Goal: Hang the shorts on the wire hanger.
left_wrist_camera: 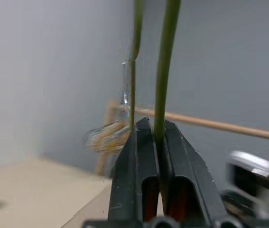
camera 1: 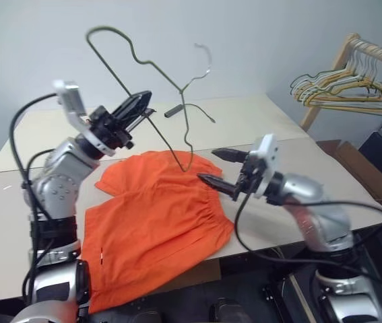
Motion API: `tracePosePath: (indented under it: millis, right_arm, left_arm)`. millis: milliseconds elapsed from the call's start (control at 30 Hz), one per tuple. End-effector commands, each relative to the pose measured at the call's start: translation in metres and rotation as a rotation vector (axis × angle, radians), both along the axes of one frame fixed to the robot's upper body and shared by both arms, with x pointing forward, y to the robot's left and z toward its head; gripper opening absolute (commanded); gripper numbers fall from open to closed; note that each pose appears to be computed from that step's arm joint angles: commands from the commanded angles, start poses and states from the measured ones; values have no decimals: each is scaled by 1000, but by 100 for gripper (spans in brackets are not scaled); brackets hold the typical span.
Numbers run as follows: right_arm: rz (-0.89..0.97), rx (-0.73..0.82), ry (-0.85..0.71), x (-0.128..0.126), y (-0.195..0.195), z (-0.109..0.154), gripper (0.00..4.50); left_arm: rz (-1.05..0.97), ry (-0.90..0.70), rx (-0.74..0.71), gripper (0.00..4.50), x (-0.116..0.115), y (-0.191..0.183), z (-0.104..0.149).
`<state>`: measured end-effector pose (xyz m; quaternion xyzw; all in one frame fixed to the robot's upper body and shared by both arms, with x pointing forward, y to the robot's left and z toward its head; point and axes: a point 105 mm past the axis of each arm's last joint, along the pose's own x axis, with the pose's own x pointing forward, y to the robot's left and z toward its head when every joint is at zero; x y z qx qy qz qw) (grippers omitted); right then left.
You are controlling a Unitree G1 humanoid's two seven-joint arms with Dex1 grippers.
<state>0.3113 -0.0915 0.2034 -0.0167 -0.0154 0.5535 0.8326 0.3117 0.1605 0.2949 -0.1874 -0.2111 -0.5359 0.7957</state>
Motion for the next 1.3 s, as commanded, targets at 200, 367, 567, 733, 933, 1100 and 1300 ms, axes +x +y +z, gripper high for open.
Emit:
tracePosePath:
  millis: [200, 367, 567, 733, 933, 1100, 1300]
  right_arm:
    - [391, -18, 335, -24, -1, 1, 449]
    - [480, -30, 338, -31, 22, 6, 449]
    - [430, -18, 338, -23, 43, 15, 449]
    - [424, -36, 340, -26, 45, 15, 449]
    - [425, -16, 335, -26, 51, 19, 432]
    - [411, 1, 343, -22, 51, 21, 285]
    - [389, 8, 352, -19, 50, 19, 76]
  left_arm:
    - [-316, -155, -64, 0, -38, 12, 22]
    - [-359, -167, -63, 0, -39, 2, 19]
    - [-342, -174, -81, 0, -36, -3, 16]
    - [-331, -173, -85, 0, -36, -4, 14]
    - [-328, -164, -87, 0, -35, -4, 10]
    - [-324, -160, -79, 0, -34, -6, 8]
    - [-321, -151, -53, 0, -35, -8, 3]
